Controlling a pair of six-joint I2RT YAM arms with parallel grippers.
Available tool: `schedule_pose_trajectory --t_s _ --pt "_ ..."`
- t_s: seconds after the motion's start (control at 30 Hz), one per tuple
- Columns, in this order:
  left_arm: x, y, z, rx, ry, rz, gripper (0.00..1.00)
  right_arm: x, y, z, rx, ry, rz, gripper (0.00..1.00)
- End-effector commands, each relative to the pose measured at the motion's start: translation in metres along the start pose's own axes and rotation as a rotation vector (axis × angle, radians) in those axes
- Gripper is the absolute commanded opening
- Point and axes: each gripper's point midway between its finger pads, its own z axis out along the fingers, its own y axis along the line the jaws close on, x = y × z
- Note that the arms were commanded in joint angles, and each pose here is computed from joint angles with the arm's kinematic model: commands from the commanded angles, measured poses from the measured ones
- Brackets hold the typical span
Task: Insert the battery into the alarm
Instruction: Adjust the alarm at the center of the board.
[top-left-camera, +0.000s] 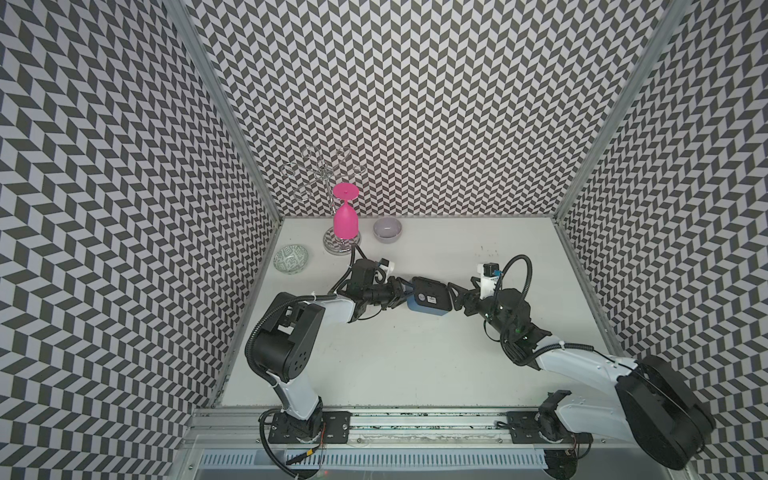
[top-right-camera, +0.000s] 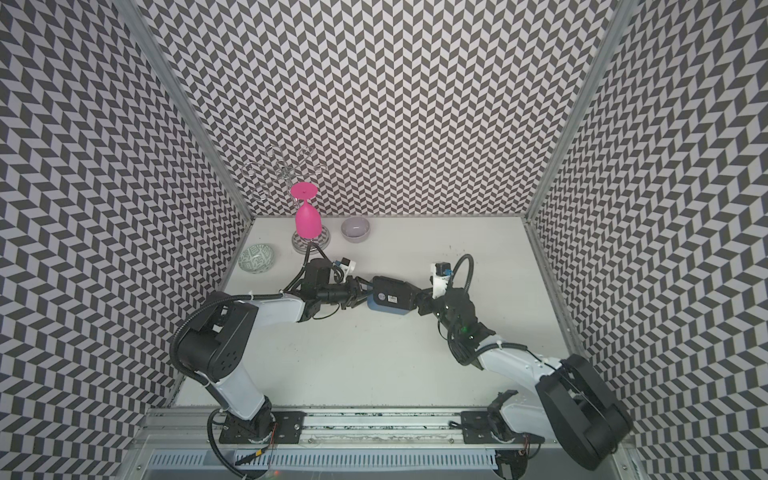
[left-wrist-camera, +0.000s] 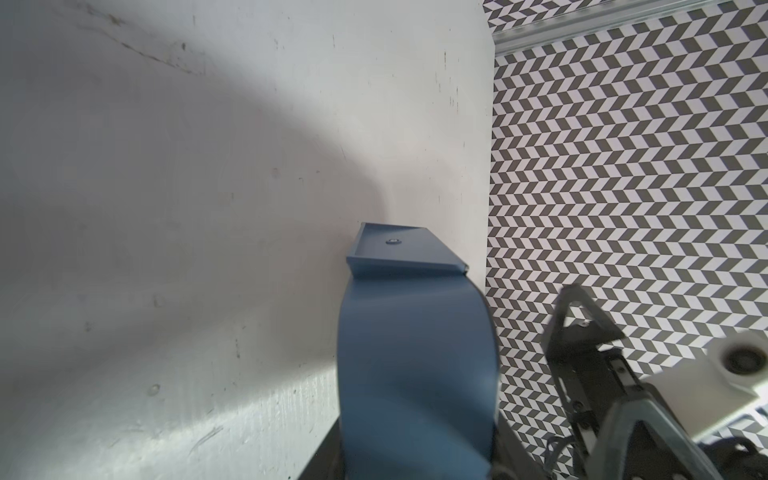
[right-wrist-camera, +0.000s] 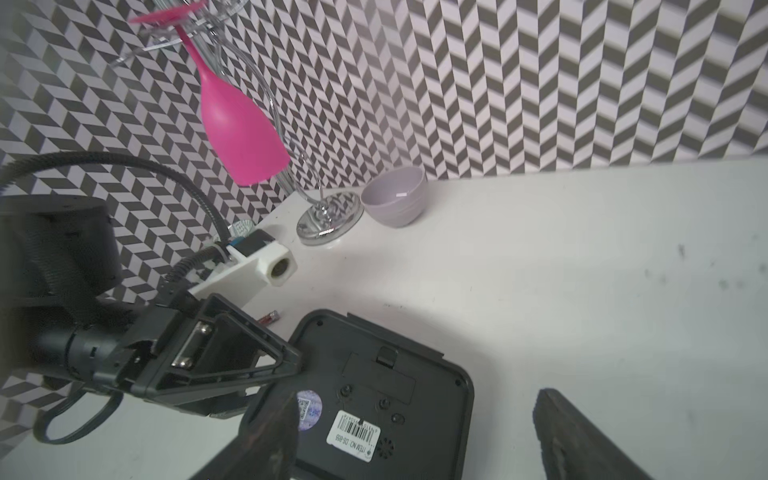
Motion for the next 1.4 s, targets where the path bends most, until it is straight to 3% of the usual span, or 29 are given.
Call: schedule_pose_trajectory --t_s 0.0,0.33,0.4,0.5,0.63,0.77,0.9,1.07,1.17,1.37 --pt "0.0 0.012 0.002 0.002 -0.016 -0.018 0.52 0.007 0.018 0.013 -0.116 0.093 0.108 0.88" --pt "-0.003 0.032 0.001 -0.042 -0.044 -0.064 0.75 0.018 0.011 0.018 -0.116 0.122 0.126 0.88" --pt "-0.003 0.037 0.001 -0.058 -0.051 -0.075 0.81 0.019 0.006 0.02 -0.102 0.133 0.143 0.88" --pt "-0.005 0.041 -0.001 -0.082 -0.07 -0.078 0.99 0.021 -0.001 0.027 -0.081 0.157 0.168 0.88" --pt "-0.011 0.044 -0.008 -0.139 -0.116 -0.059 0.99 0.022 -0.008 0.044 -0.059 0.204 0.155 0.87" --pt "-0.015 0.051 -0.022 -0.257 -0.188 -0.007 0.99 0.022 -0.011 0.069 -0.049 0.252 0.044 0.81" --pt "-0.012 0.046 -0.033 -0.306 -0.219 0.05 0.99 0.027 -0.002 0.092 -0.142 0.315 -0.189 0.79" --pt "-0.005 0.039 -0.042 -0.298 -0.236 0.089 0.99 0.025 0.001 0.108 -0.209 0.304 -0.489 0.7" --pt "-0.003 0.039 -0.049 -0.315 -0.247 0.103 0.99 0.02 0.008 0.117 -0.256 0.296 -0.551 0.69" --pt "0.0 0.041 -0.066 -0.359 -0.287 0.131 0.99 0.04 0.017 0.132 -0.342 0.415 -0.626 0.69"
